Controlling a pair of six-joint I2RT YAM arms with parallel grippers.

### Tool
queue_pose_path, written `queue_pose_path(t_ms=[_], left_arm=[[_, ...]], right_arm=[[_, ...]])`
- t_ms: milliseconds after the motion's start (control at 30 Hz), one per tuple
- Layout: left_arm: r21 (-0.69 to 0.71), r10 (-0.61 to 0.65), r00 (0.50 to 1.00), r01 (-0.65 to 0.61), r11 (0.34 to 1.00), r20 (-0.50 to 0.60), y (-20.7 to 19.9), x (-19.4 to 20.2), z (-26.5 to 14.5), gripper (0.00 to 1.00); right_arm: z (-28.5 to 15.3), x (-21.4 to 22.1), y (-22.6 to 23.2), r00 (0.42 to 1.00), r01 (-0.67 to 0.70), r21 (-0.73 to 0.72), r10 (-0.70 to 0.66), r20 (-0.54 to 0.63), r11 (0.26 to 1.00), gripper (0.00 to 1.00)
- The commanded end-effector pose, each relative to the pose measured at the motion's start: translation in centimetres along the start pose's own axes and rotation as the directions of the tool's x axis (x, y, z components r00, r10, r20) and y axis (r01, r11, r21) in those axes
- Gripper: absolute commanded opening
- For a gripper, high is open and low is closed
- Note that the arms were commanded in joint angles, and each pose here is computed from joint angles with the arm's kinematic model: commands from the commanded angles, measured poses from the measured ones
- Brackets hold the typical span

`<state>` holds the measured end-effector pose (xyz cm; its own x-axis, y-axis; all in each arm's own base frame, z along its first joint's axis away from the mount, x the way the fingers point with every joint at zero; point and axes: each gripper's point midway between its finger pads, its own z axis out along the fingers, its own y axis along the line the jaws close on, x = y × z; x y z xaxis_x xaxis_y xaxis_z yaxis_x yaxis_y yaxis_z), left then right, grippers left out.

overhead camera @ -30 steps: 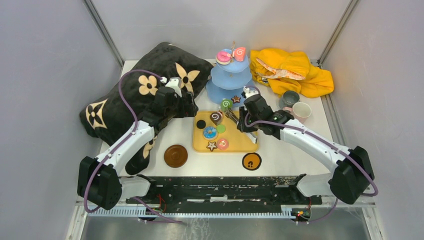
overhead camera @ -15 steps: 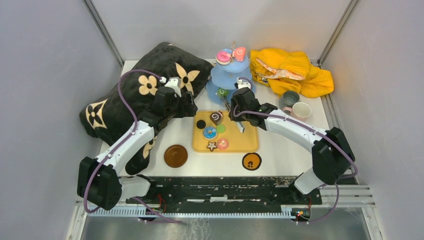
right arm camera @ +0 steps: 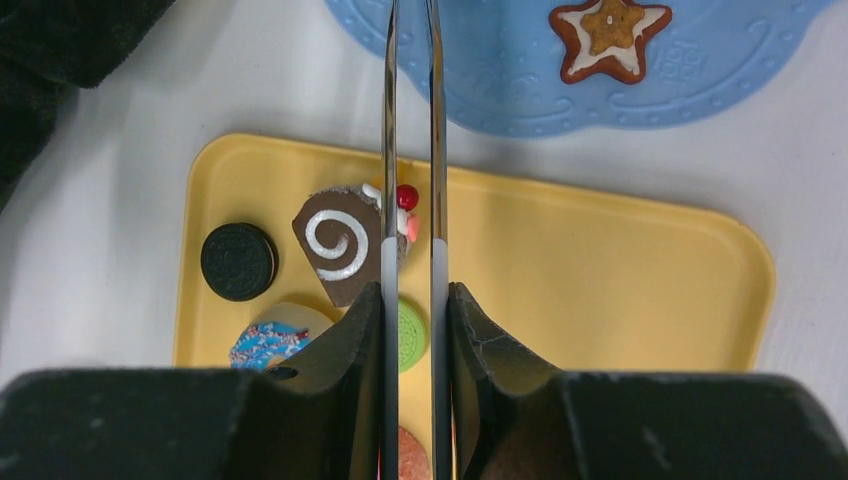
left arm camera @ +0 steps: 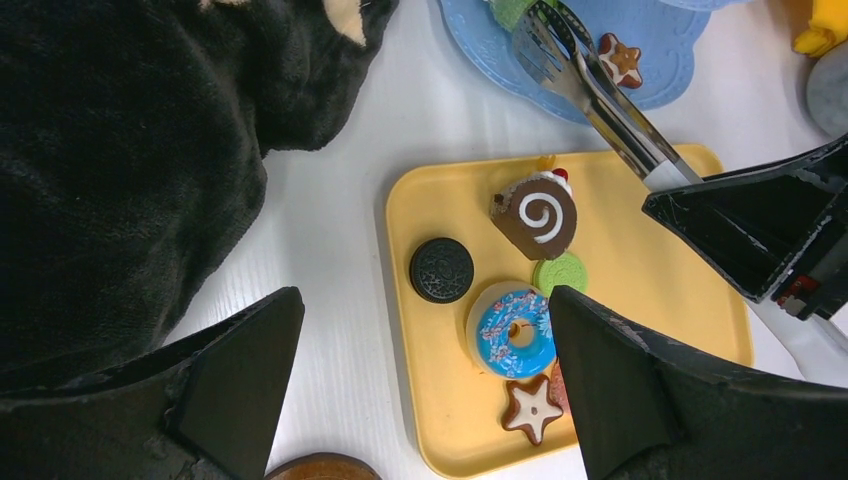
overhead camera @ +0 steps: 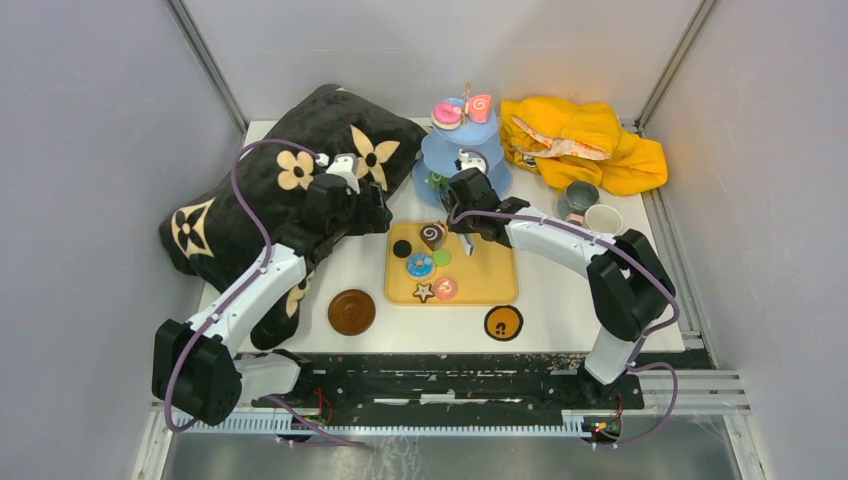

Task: Serve the afternoon tea

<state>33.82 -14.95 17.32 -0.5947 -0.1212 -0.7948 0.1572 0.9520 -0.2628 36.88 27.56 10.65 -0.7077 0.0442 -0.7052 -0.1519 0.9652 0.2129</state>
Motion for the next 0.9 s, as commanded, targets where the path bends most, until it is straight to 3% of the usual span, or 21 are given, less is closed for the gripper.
queue_pose_path(t_ms=[0,300,500,867], left_arm=[[-0.006,-0.003,0.998,0.003,1.0,0.06,-0.1,-1.9,-1.0,1.0],[-0.01,-0.004,0.998,0.005,1.0,0.058,0.0,-1.8,-1.1,1.0],[-0.004,-0.012,0.998,0.012,1.0,0.054,-0.1,-1.7,-0.9,1.0],[0.005,-0.023,0.999,0.023,1.0,0.05,-0.2,-1.5,-0.9,1.0]], right_arm=[[-0.2,-4.7,1.6,0.99,-0.04,-0.029,0.044,0.131,0.999,0.01],[-0.1,-4.2,1.8,0.994,-0.038,-0.037,0.041,0.104,0.999,0.38],[-0.4,-3.7,1.4,0.995,-0.036,-0.035,0.039,0.097,0.999,0.46],[-5.0,-3.6,0.9,0.997,-0.002,-0.074,0.007,0.071,0.997,0.44]])
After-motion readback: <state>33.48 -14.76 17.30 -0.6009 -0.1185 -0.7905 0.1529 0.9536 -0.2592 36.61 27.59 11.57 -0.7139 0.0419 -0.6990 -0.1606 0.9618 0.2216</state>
